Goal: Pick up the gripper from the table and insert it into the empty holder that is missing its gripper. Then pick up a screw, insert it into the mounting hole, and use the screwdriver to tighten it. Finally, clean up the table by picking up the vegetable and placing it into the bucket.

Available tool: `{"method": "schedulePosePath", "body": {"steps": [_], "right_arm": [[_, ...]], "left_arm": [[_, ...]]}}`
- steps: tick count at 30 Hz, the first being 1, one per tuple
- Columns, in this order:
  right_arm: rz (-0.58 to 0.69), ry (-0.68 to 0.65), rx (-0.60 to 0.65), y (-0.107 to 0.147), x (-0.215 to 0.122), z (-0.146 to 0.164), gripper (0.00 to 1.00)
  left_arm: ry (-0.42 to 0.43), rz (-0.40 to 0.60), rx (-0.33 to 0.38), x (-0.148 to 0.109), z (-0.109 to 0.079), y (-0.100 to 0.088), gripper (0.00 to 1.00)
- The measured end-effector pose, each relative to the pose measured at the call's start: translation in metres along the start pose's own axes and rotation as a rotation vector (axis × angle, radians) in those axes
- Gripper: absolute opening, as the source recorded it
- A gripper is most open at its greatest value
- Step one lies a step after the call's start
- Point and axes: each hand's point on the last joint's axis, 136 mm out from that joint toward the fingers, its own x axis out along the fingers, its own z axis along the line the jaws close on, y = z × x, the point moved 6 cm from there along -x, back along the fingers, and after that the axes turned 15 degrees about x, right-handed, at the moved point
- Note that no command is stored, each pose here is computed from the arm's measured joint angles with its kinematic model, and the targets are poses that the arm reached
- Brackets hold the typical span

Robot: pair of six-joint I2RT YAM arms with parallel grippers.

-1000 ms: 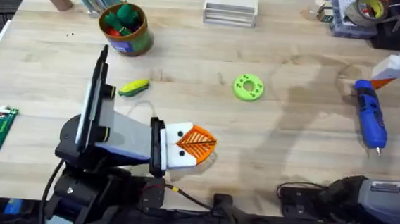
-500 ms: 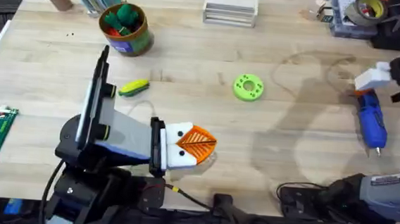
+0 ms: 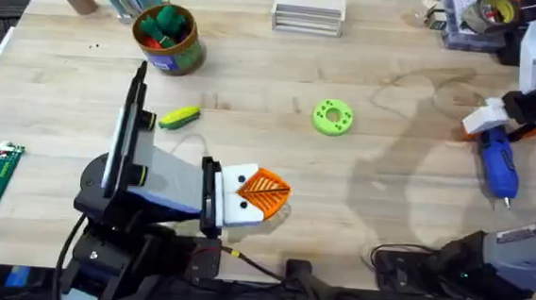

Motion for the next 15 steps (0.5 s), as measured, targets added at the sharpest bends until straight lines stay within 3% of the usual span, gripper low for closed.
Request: {"method": "schedulePosePath", "body": {"steps": [5, 9, 15], "right_arm": [[0.02, 0.0, -0.008, 0.0003, 0.0059, -0.0007, 0.993], [0.019, 0.007, -0.027, 0.0, 0.0058, -0.0015, 0.927], [0.008, 0.023, -0.031, -0.0018, 0.0058, -0.0048, 0.662]], "left_arm": [[0.0, 0.0, -0.001, 0.0, 0.0, 0.0001, 0.009], [0.0, 0.0, 0.0, 0.0, 0.0, 0.0001, 0.009], [0.0, 0.0, 0.0, 0.0, 0.0, 0.0, 0.009]]}}
